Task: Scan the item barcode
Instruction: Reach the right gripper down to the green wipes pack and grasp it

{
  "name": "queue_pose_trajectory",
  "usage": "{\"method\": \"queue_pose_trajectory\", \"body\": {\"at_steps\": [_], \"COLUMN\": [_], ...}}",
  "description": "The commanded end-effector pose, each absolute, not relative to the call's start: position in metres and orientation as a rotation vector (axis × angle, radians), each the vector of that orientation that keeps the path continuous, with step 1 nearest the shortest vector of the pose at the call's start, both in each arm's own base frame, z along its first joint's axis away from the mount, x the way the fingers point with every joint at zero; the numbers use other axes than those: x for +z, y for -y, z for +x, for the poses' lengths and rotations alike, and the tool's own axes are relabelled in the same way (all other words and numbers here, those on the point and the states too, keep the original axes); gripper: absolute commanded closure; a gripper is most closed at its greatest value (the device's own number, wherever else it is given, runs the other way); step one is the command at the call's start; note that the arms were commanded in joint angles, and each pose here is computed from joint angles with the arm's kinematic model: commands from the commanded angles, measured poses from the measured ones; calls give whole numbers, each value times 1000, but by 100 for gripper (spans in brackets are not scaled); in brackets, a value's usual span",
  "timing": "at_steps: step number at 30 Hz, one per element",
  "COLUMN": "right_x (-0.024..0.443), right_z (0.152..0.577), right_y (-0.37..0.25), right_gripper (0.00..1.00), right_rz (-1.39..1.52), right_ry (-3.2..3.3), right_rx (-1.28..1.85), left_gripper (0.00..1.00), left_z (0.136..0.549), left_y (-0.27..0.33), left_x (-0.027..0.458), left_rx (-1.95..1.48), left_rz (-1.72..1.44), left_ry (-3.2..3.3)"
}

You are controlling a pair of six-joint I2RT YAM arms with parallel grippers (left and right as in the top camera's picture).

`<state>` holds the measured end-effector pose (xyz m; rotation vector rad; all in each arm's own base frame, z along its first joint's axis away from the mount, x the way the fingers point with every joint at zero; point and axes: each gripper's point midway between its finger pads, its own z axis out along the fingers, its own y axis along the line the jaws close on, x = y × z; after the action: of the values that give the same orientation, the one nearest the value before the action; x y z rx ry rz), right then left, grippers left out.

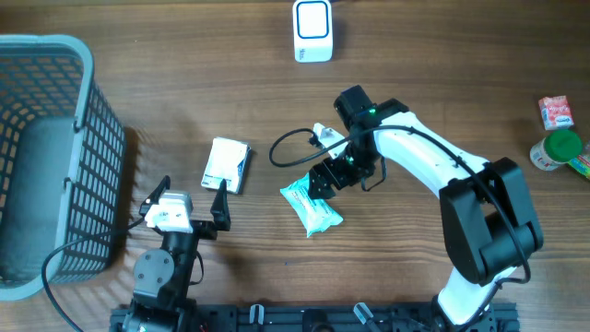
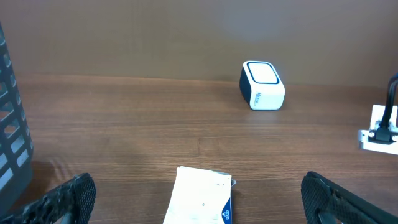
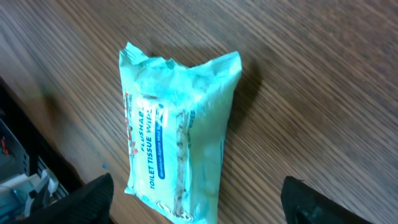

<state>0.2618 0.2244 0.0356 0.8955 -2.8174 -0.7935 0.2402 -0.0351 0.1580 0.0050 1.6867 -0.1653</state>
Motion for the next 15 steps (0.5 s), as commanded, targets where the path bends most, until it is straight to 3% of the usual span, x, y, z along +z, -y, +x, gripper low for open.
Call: {"method": "queue_pose_trajectory", "body": {"at_steps": [1, 9, 11, 15], "right_x": [40, 11, 13, 16], "right_z": [246, 234, 235, 232], "right_y": [-242, -241, -245, -252], "right_gripper": [16, 18, 26, 57], "right_rz": [891, 763, 774, 791], "right_ry": [2718, 2738, 2734, 2711], "right_rx": [-1012, -1051, -1091, -1128], "left_gripper": [0, 0, 0, 0], "left_z": [240, 240, 240, 240], "left_y": [35, 35, 35, 35], "left_x": [157, 157, 157, 157], "left_rx": [-170, -170, -170, -170], "left_rz": [-5, -5, -5, -5], "left_ry": [-1682, -1682, -1682, -1682]}}
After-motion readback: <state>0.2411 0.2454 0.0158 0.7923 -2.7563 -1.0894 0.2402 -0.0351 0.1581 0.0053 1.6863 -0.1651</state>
